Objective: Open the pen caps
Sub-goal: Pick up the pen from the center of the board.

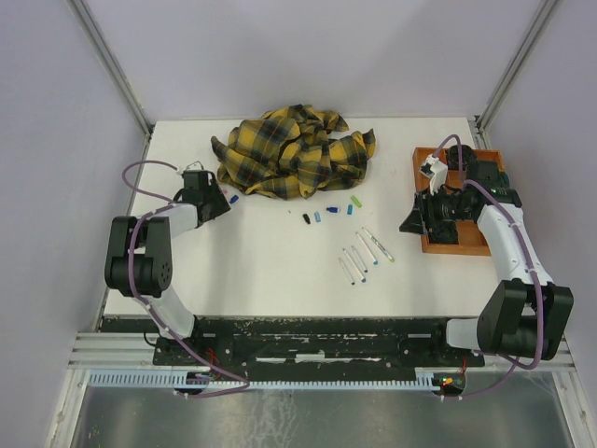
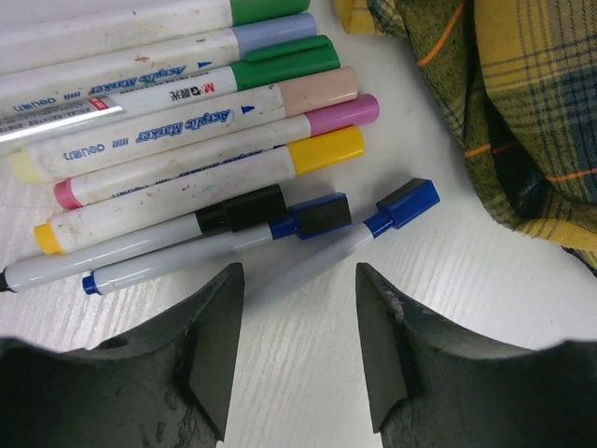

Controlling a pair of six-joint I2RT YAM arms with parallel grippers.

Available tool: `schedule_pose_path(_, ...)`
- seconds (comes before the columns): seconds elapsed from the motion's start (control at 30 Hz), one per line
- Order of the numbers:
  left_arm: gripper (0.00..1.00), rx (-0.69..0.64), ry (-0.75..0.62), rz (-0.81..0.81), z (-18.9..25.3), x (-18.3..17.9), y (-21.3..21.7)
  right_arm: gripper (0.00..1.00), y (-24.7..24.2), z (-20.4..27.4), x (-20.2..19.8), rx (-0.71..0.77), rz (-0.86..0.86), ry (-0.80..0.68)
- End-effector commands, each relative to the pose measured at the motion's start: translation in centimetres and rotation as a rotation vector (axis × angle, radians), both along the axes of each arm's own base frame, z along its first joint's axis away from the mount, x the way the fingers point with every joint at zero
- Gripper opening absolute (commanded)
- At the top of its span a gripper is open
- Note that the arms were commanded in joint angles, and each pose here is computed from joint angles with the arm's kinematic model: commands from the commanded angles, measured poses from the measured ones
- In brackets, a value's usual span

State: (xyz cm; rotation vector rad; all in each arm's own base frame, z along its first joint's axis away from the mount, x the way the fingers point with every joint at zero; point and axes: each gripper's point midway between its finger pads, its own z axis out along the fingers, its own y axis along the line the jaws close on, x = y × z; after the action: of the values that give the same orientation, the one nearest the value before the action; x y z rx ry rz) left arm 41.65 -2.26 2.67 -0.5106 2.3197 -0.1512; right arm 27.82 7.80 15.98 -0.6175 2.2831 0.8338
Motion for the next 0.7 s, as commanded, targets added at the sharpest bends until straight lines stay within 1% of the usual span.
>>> schedule_pose_path(0.0, 0.56, -0.033, 0.041, -0.071, -0.6, -1.5, -1.1, 0.52, 0.2, 1.1, 0.6, 0.016, 0.021, -0.042)
schedule_pose_path(0.23, 0.53, -0.13, 0.048, -0.151, -1.0, -3.2, -3.4, 0.52, 0.3, 1.0, 0.6, 0.022, 0.024, -0.033)
schedule_pose_path(0.33, 0.48, -0.137, 0.066, -0.169, -1.5, -3.3, -4.0, 0.52, 0.3, 1.0, 0.6, 0.022, 0.025, -0.031)
schedule_pose_path(0.4, 0.46, -0.106, 0.087, -0.165, -1.9, -3.1, -3.8, 0.52, 0.3, 1.0, 0.6, 0.022, 0.025, -0.033)
schedule_pose_path(0.47, 0.46, -0.058, 0.128, -0.152, -2.4, -3.1, -3.5, 0.52, 0.3, 1.0, 0.6, 0.022, 0.026, -0.031)
schedule_pose_path(0.53, 0.46, -0.003, 0.173, -0.136, -2.9, -3.2, -3.1, 0.52, 0.3, 1.0, 0.6, 0.021, 0.027, -0.033)
schedule_pose_path(0.57, 0.45, 0.05, 0.196, -0.124, -3.2, -3.4, -2.6, 0.52, 0.2, 1.0, 0.6, 0.022, 0.025, -0.03)
schedule_pose_path(0.63, 0.44, 0.096, 0.215, -0.118, -3.3, -3.6, -2.4, 0.52, 0.2, 1.0, 0.6, 0.021, 0.026, -0.032)
schedule_pose_path(0.67, 0.42, 0.124, 0.227, -0.113, -3.4, -3.8, -2.1, 0.52, 0.3, 1.0, 0.6, 0.021, 0.026, -0.032)
